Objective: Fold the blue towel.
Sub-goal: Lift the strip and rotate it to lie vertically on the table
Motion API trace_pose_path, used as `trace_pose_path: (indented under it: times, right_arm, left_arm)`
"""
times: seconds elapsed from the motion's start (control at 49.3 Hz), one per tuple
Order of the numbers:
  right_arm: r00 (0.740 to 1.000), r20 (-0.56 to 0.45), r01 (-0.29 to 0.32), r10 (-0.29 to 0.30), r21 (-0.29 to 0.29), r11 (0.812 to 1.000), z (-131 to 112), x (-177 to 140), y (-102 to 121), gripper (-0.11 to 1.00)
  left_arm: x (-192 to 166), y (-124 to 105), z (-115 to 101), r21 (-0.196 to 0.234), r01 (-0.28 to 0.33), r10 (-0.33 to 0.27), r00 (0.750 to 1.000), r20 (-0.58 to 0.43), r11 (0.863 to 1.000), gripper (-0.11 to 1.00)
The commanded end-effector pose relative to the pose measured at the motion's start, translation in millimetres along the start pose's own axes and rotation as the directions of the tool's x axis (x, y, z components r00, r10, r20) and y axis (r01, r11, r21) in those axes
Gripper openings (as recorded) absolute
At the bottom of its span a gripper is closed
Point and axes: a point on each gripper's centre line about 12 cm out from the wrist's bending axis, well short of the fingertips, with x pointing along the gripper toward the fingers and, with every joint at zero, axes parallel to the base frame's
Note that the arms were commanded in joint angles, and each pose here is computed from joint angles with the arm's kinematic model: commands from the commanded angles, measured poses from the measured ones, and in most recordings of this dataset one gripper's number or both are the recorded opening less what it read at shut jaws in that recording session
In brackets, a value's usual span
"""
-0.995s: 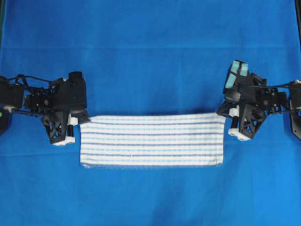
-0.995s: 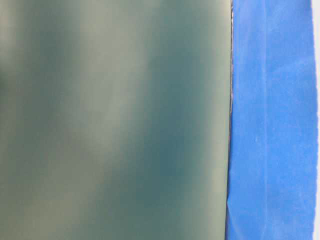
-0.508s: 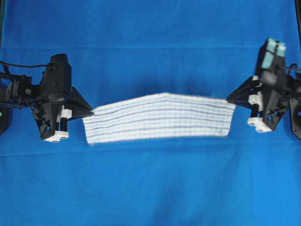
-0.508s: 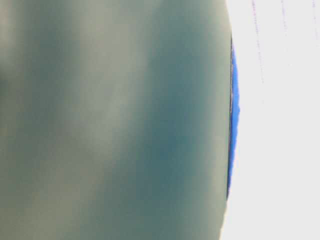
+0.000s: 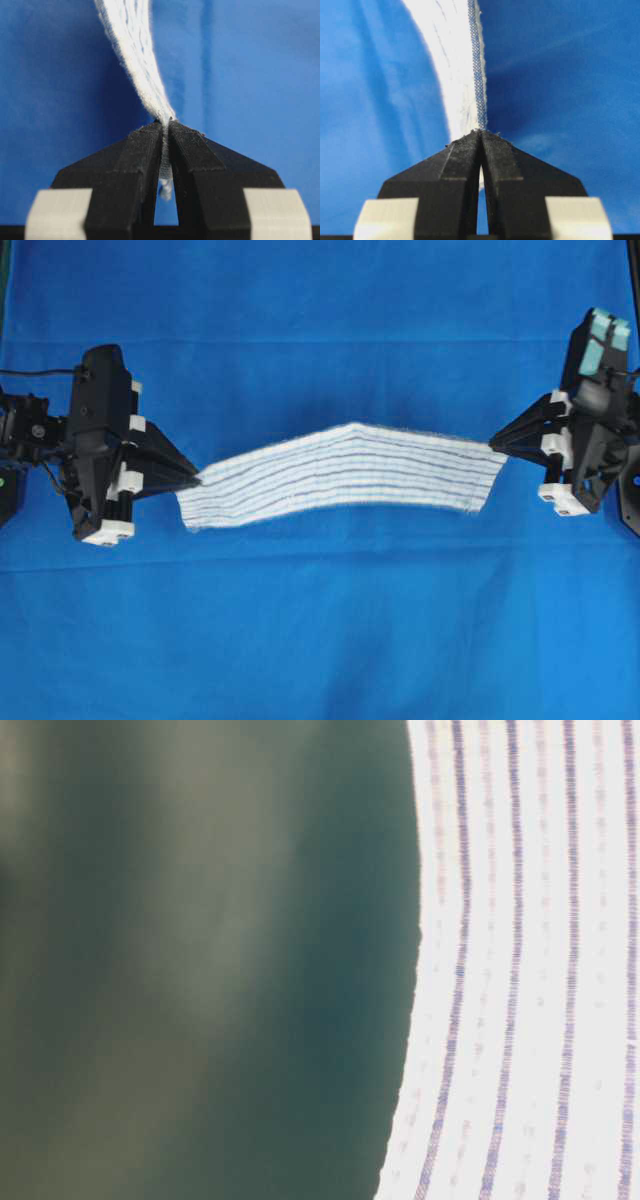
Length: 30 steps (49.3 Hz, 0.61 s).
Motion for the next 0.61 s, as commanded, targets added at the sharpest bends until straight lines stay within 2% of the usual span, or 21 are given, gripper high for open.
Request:
trace_pose_path:
  times: [0.0,0.122,0.244,0.589]
  right_arm:
    - [0.999,0.033,0.021,-0.021,0.007,1.000,14.8,0.0,-3.5,0.01]
    - [0.995,0.055,0.078,-0.079,0.011,0.997,28.3,5.8,-16.7,0.01]
    - [0.987,0.087,0.137,-0.137,0.004,0.991,44.9,10.4,-31.0,0.01]
    - [0.952,0.141,0.272,-0.270,0.010,0.962,90.8,27.9,-71.9,0.01]
  left_arm:
    - [0.3,-12.4,17.1,0.019,0.037,-0.038,0.997,0.066,0.999,0.04]
    - [9.8,-31.0,26.5,0.053,0.086,-0.092,0.990,0.109,0.995,0.04]
    - [23.5,-48.4,36.1,0.080,0.120,-0.129,0.986,0.106,0.989,0.04]
    - [73.1,-83.6,78.9,0.122,0.159,-0.173,0.977,0.123,0.980,0.04]
